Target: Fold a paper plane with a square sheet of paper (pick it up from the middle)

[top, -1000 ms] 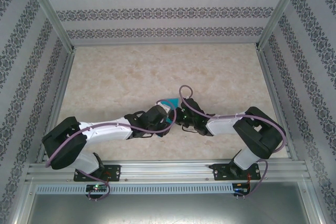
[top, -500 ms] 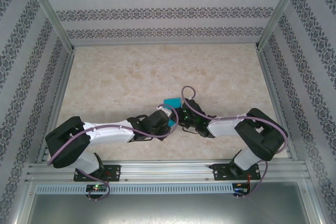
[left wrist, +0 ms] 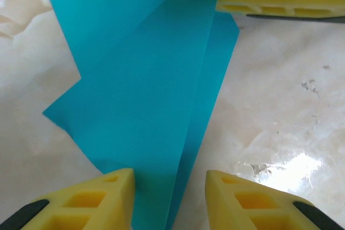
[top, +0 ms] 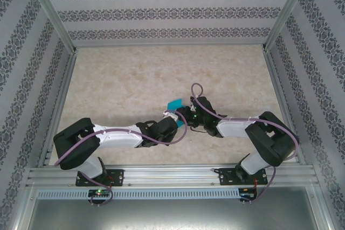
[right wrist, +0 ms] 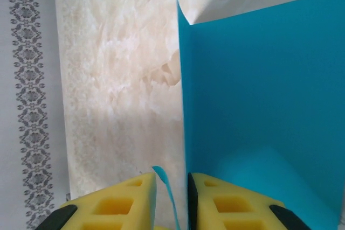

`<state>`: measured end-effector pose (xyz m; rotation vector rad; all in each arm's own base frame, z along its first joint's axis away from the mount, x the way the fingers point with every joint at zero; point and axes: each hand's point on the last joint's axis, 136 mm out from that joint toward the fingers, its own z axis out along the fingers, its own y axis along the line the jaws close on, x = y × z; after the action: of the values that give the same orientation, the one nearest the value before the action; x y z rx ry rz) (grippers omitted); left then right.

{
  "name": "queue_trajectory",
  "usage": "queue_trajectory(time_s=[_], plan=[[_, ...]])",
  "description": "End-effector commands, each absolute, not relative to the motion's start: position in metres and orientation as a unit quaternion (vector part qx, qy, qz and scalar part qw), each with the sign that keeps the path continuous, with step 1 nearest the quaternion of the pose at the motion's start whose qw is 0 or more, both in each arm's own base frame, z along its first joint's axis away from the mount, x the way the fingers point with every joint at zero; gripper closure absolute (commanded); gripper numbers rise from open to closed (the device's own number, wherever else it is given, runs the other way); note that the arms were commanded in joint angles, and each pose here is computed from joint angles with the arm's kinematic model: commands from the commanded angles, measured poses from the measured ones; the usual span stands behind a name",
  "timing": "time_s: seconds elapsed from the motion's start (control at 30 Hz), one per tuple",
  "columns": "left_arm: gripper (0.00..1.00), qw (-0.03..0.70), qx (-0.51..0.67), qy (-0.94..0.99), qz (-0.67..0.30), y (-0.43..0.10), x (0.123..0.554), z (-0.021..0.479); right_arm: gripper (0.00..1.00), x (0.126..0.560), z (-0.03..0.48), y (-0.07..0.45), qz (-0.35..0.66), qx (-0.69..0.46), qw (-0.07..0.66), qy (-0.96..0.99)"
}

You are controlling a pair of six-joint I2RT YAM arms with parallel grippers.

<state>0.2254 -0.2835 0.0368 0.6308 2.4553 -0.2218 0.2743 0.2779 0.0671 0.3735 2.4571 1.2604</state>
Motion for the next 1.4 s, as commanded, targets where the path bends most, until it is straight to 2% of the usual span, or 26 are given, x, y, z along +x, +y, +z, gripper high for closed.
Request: queue_trajectory(time_s=[0.0, 0.2, 0.5, 0.67, 0.73, 1.1, 1.37], plan=[[0.62, 0.31, 0.222, 0.922, -0.06, -0.286, 0.232, 0.04, 0.76, 0.275, 0.08, 0.285, 0.463, 0.105, 0.173, 0.863], [0.72, 0.318, 0.213, 0.923, -0.033, -0.283, 0.234, 0.039, 0.76, 0.275, 0.08, 0.283, 0.457, 0.098, 0.171, 0.868], [0.81, 0.325, 0.199, 0.924, -0.024, -0.276, 0.234, 0.039, 0.76, 0.276, 0.079, 0.281, 0.454, 0.099, 0.171, 0.869], [0.82, 0.328, 0.186, 0.926, -0.023, -0.273, 0.235, 0.039, 0.76, 0.276, 0.08, 0.28, 0.453, 0.098, 0.172, 0.869], [0.76, 0.328, 0.182, 0.927, -0.023, -0.271, 0.234, 0.04, 0.76, 0.276, 0.08, 0.28, 0.452, 0.097, 0.173, 0.87], [0.73, 0.32, 0.158, 0.934, -0.025, -0.261, 0.229, 0.044, 0.77, 0.276, 0.081, 0.284, 0.456, 0.088, 0.167, 0.87], [0.8, 0.308, 0.155, 0.938, -0.023, -0.26, 0.226, 0.039, 0.77, 0.275, 0.081, 0.284, 0.457, 0.088, 0.168, 0.869]])
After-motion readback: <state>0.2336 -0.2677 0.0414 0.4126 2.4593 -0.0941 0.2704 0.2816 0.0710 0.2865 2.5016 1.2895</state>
